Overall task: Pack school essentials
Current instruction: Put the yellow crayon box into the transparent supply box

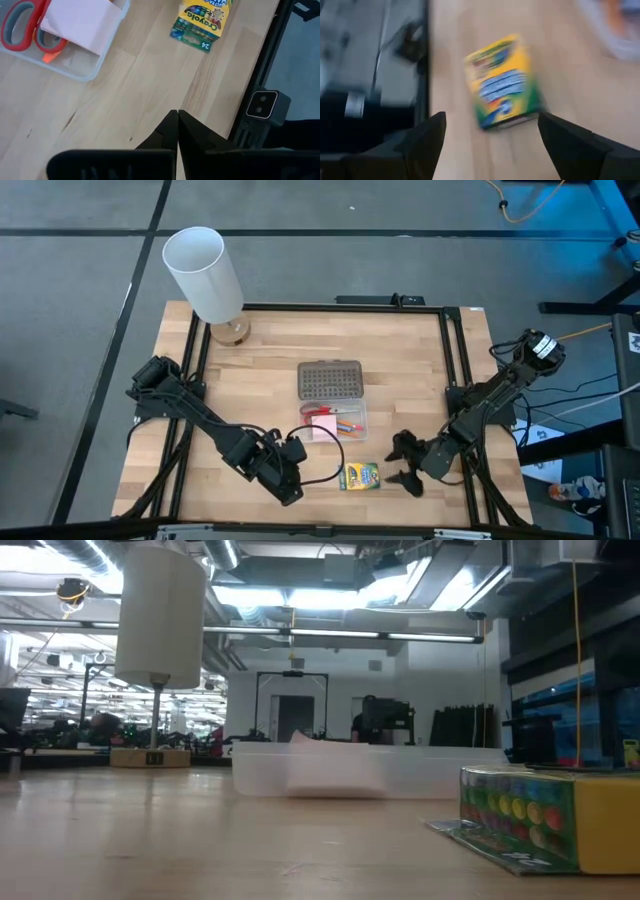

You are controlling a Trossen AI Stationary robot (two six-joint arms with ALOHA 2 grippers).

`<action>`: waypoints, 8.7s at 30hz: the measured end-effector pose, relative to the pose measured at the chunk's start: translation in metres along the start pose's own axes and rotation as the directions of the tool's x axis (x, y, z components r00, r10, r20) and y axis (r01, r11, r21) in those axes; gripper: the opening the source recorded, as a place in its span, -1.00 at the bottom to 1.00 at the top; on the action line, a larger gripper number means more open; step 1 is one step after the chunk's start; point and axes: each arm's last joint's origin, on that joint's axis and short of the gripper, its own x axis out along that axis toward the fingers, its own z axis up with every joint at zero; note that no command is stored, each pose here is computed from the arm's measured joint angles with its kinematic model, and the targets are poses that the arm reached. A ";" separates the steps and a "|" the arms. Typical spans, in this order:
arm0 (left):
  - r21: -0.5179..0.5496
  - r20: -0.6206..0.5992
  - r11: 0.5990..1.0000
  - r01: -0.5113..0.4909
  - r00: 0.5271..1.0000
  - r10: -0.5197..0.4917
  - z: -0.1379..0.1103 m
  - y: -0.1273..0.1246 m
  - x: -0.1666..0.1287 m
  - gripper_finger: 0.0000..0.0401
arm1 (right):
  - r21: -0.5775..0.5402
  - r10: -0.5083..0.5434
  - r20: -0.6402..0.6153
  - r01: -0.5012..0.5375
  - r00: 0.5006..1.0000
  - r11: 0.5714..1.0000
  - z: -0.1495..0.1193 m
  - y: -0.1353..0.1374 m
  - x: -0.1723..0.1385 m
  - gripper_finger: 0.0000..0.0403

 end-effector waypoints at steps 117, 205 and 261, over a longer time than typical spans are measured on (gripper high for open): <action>0.025 0.006 1.000 0.000 1.000 0.000 0.001 0.000 0.000 -0.97 | -0.606 -0.502 -0.113 0.341 0.857 0.719 0.034 0.034 0.118 0.31; 0.451 -0.024 0.878 0.161 0.985 -0.169 -0.012 -0.034 0.098 -0.99 | 0.233 0.127 -0.072 -0.108 0.989 0.966 -0.027 0.032 0.025 -0.72; 0.435 -0.023 0.866 0.245 0.965 -0.261 0.037 -0.011 0.128 -1.00 | 0.336 -0.033 -0.122 0.073 0.992 0.939 0.015 0.013 0.076 -0.72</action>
